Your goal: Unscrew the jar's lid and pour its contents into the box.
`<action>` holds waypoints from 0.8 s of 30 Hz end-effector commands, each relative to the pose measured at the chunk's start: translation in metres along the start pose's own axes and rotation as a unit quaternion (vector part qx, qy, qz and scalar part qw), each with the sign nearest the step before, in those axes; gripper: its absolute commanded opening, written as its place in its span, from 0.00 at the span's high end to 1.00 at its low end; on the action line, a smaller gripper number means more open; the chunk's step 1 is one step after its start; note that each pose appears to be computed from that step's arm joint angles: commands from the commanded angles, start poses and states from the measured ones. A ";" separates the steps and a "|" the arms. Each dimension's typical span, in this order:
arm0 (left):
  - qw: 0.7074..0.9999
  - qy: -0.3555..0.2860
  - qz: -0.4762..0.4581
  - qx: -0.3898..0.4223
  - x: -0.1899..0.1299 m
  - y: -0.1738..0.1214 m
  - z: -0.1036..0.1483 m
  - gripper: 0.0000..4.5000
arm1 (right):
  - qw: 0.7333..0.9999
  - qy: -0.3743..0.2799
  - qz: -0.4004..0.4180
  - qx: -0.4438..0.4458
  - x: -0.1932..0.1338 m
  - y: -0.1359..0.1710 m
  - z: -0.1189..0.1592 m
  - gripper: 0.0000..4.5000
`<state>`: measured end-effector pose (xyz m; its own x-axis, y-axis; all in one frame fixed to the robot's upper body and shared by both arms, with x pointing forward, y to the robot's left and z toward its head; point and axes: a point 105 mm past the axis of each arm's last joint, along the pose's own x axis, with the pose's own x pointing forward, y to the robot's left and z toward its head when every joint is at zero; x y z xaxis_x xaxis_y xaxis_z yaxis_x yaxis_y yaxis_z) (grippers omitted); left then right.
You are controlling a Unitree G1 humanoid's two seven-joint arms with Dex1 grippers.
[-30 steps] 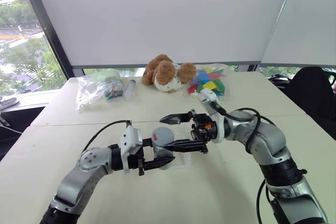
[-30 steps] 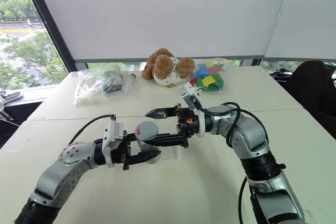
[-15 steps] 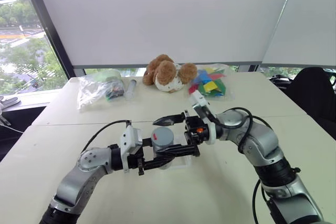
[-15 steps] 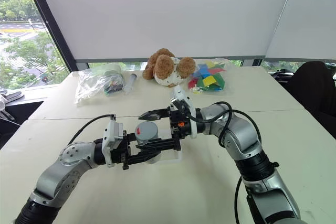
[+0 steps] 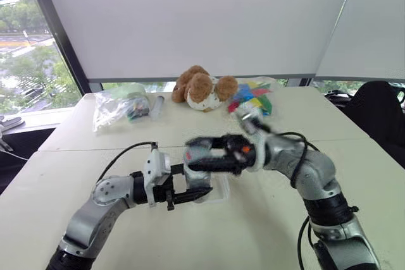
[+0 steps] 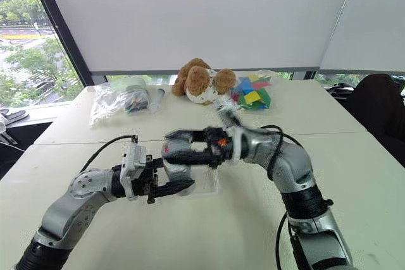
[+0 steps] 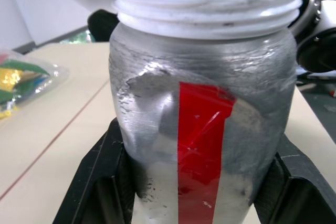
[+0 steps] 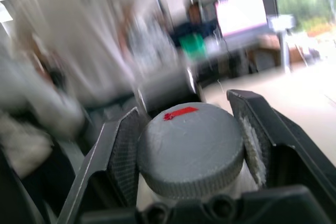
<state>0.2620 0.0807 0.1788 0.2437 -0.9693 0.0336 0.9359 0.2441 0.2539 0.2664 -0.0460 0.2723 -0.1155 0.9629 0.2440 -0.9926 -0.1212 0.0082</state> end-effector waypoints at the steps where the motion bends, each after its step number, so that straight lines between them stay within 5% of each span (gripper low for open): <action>1: 1.000 -0.011 0.023 0.005 -0.016 0.009 0.012 0.53 | 0.995 -0.031 -0.086 -0.034 -0.042 -0.001 0.016 0.49; 5: 0.999 -0.010 0.046 -0.013 -0.034 0.017 0.016 0.53 | 0.954 0.008 -0.269 -0.132 -0.116 -0.025 0.000 0.49; 11: 0.998 -0.014 0.063 -0.022 -0.044 0.030 0.021 0.53 | 0.897 0.116 -0.386 -0.183 -0.205 -0.035 -0.061 0.49; 22: 0.998 -0.012 0.056 -0.032 -0.045 0.038 0.025 0.53 | 0.860 0.122 -0.486 -0.100 -0.266 -0.042 -0.119 0.49; 24: 0.998 -0.012 0.057 -0.033 -0.046 0.040 0.026 0.53 | 0.860 0.118 -0.485 -0.107 -0.267 -0.040 -0.115 0.26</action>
<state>0.2826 0.1302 0.2006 0.3469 -0.9358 0.0620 0.9227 0.3524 0.1564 0.3306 -0.2655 0.0797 0.7840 0.6194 -0.0414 -0.6207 0.7809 -0.0696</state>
